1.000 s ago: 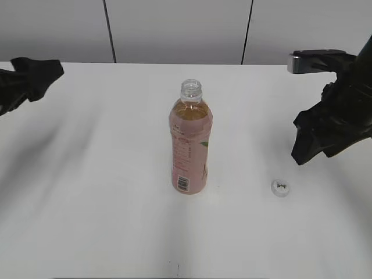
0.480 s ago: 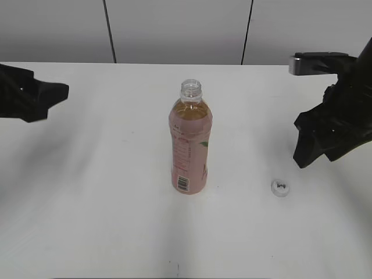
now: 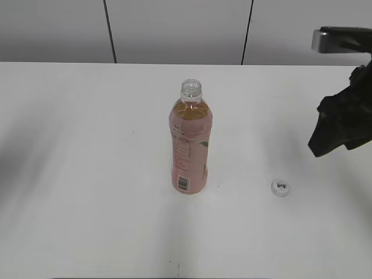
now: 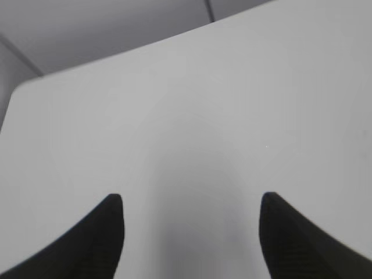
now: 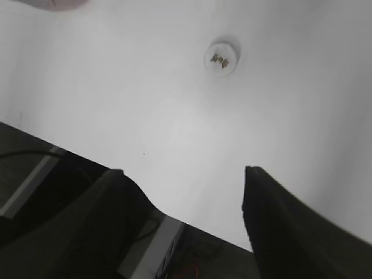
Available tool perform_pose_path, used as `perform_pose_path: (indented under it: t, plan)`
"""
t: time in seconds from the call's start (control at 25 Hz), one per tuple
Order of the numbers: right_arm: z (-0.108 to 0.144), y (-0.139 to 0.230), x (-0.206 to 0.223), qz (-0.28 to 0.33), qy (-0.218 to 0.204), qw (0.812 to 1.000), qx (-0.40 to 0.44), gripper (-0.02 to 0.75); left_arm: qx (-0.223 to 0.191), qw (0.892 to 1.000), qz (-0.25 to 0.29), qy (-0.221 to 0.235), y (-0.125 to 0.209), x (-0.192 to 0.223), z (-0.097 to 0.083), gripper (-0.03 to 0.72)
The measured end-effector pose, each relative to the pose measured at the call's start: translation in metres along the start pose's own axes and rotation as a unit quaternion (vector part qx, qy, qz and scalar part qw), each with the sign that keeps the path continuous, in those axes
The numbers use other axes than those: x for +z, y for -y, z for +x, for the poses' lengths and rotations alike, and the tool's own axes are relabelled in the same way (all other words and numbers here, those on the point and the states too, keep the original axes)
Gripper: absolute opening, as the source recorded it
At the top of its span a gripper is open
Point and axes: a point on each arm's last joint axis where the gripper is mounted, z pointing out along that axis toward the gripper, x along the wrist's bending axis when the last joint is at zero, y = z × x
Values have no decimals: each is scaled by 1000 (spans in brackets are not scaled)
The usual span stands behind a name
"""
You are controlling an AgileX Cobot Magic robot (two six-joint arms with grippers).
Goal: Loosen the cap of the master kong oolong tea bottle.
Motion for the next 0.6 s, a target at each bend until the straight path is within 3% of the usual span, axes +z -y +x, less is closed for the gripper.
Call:
perform_pose_path:
  t: [0.08, 0.24, 0.36, 0.6]
  plan:
    - [5, 7, -15, -31, 5, 1000, -1, 482, -65, 998, -1, 13, -1, -18, 0, 452]
    - [12, 30, -37, -57, 18, 998, -1, 482, -109, 992, -28, 58, -9, -66, -1, 452]
    - [15, 56, -48, -66, 41, 997, 6, 482, -114, 991, -30, 57, -3, -107, 7, 448]
    - [20, 112, -62, -85, 87, 993, 5, 471, -107, 993, 30, 44, 37, -160, 14, 436]
